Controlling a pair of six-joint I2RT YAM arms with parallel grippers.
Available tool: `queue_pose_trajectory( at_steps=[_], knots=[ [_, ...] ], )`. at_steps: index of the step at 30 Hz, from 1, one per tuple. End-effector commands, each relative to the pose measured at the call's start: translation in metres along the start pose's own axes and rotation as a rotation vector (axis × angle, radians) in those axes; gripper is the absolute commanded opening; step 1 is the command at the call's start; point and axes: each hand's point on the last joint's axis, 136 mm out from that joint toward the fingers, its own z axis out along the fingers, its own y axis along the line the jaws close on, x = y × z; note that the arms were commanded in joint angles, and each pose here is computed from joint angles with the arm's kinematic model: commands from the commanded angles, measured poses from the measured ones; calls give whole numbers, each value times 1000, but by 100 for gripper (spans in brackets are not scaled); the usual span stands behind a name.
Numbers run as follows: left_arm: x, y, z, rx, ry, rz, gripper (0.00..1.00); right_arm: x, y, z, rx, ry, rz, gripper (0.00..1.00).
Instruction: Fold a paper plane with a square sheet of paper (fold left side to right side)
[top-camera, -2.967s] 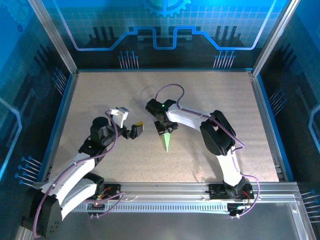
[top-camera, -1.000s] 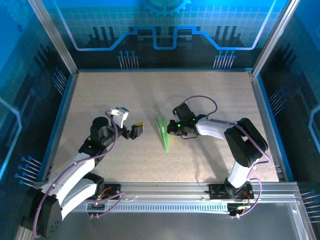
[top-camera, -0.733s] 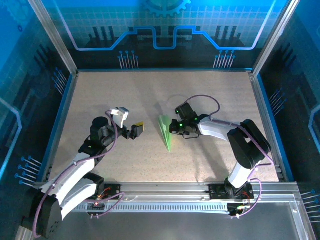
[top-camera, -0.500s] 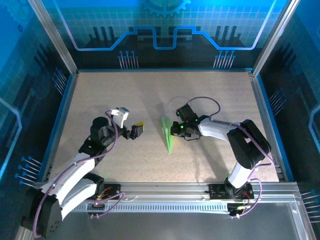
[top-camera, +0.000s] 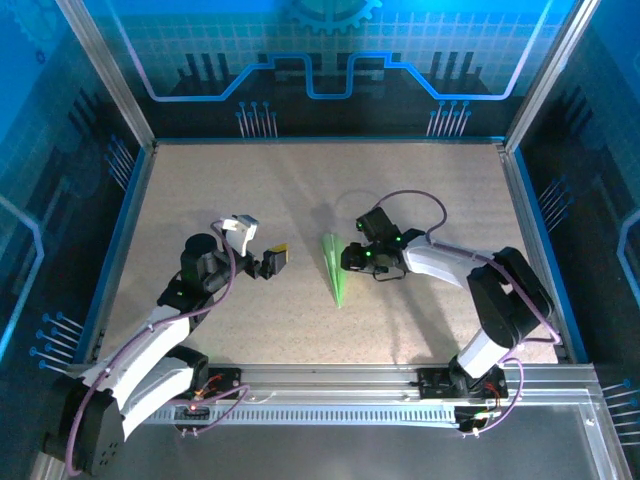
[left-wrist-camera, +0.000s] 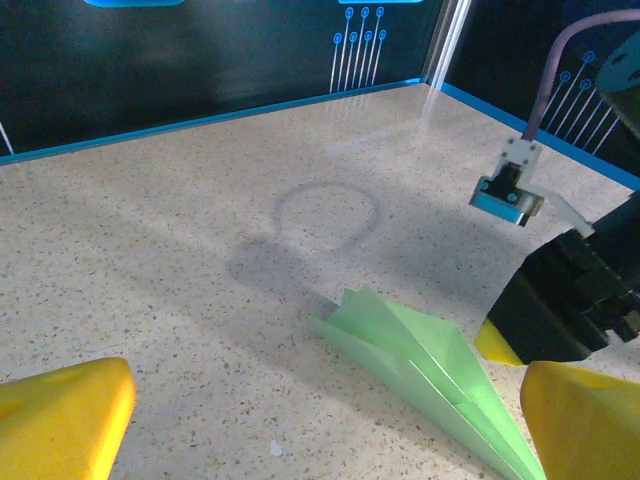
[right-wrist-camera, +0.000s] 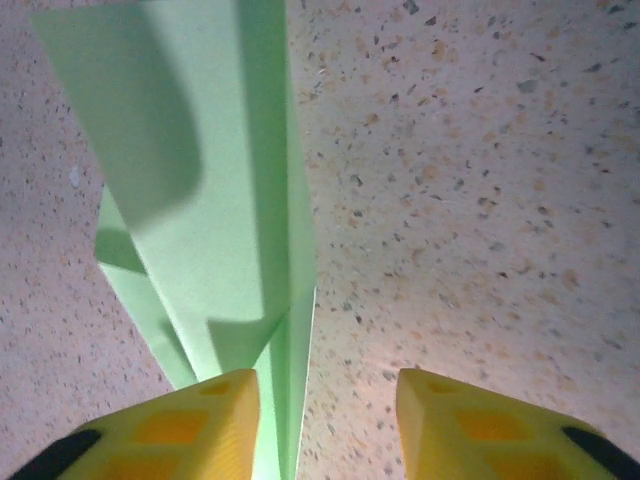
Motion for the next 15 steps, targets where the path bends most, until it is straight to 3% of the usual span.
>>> queue_pose_trajectory(
  at_steps=[1,8,15],
  knots=[
    [-15,-1,-1,11,-34,12,100,-7,4,-24,33,-7,-50,48],
    [-15,0,-1,11,-35,14,100,7,36,-27,17,90,-140,49],
    [-15,-1,-1,11,-33,15,100,10,43,-8,51,146,-164,49]
  ],
)
